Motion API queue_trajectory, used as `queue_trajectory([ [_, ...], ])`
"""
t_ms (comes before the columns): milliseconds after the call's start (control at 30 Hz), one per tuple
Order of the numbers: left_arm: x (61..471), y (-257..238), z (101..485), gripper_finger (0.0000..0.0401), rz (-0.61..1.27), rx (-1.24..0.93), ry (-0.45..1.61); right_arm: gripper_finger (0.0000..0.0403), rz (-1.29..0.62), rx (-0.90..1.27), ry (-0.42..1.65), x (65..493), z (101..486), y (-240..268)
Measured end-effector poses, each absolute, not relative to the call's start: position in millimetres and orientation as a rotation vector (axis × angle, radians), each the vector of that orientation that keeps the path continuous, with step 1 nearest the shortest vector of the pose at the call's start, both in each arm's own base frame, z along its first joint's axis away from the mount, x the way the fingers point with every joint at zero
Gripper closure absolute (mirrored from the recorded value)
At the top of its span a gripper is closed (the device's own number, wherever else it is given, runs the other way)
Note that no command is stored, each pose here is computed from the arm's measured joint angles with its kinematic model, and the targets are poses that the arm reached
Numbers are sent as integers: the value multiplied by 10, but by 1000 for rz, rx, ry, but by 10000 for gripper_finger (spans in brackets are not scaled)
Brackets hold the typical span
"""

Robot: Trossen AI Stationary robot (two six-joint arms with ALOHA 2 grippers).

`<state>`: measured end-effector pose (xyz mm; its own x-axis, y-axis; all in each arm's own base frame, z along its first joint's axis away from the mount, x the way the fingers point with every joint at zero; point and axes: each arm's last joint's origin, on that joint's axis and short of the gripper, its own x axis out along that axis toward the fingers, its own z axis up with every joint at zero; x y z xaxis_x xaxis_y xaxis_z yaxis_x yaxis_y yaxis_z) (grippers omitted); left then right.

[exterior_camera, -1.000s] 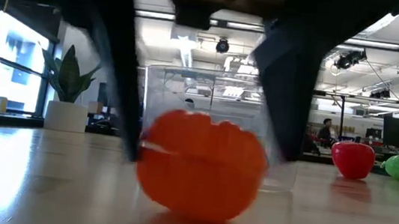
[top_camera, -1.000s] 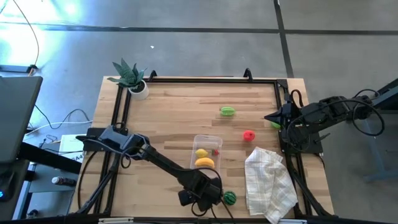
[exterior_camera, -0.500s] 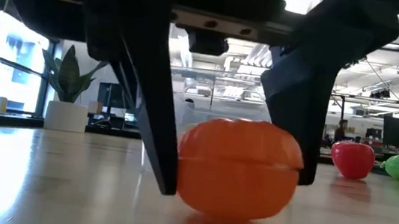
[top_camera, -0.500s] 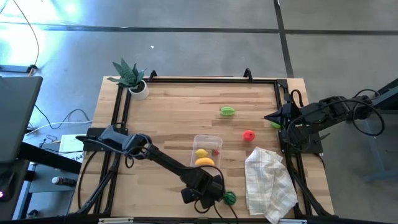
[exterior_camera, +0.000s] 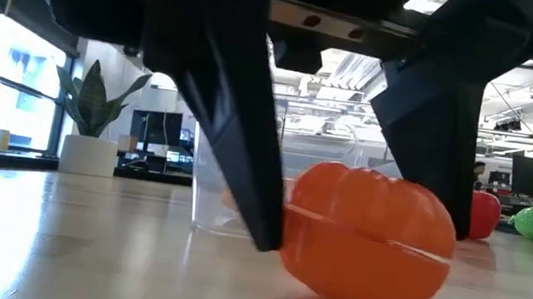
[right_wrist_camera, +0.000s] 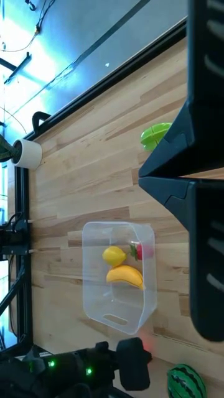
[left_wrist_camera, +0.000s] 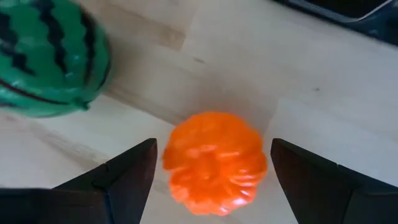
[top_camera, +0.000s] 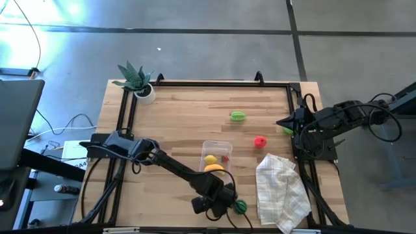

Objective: Pick and placing Produce into tupperware
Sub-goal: Put the pumpkin into the transparent bin

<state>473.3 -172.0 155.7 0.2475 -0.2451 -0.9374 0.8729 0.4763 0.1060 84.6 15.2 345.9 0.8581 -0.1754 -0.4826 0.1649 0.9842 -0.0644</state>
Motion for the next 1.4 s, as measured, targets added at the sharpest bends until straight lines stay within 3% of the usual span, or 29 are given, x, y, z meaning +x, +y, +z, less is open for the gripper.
queue_trajectory([
  [300, 4758, -1737, 1354, 96, -885, 679, 1083, 403, -179, -21, 508, 846, 3460, 152],
  [833, 4764, -1736, 1352, 97, -877, 690, 1078, 403, -179, -21, 509, 846, 3459, 152],
  [1233, 4763, -1707, 1344, 166, -874, 687, 1092, 403, -179, -21, 509, 846, 3460, 152],
  [1400, 4764, -1706, 1342, 158, -873, 686, 1093, 403, -179, -21, 509, 846, 3459, 152],
])
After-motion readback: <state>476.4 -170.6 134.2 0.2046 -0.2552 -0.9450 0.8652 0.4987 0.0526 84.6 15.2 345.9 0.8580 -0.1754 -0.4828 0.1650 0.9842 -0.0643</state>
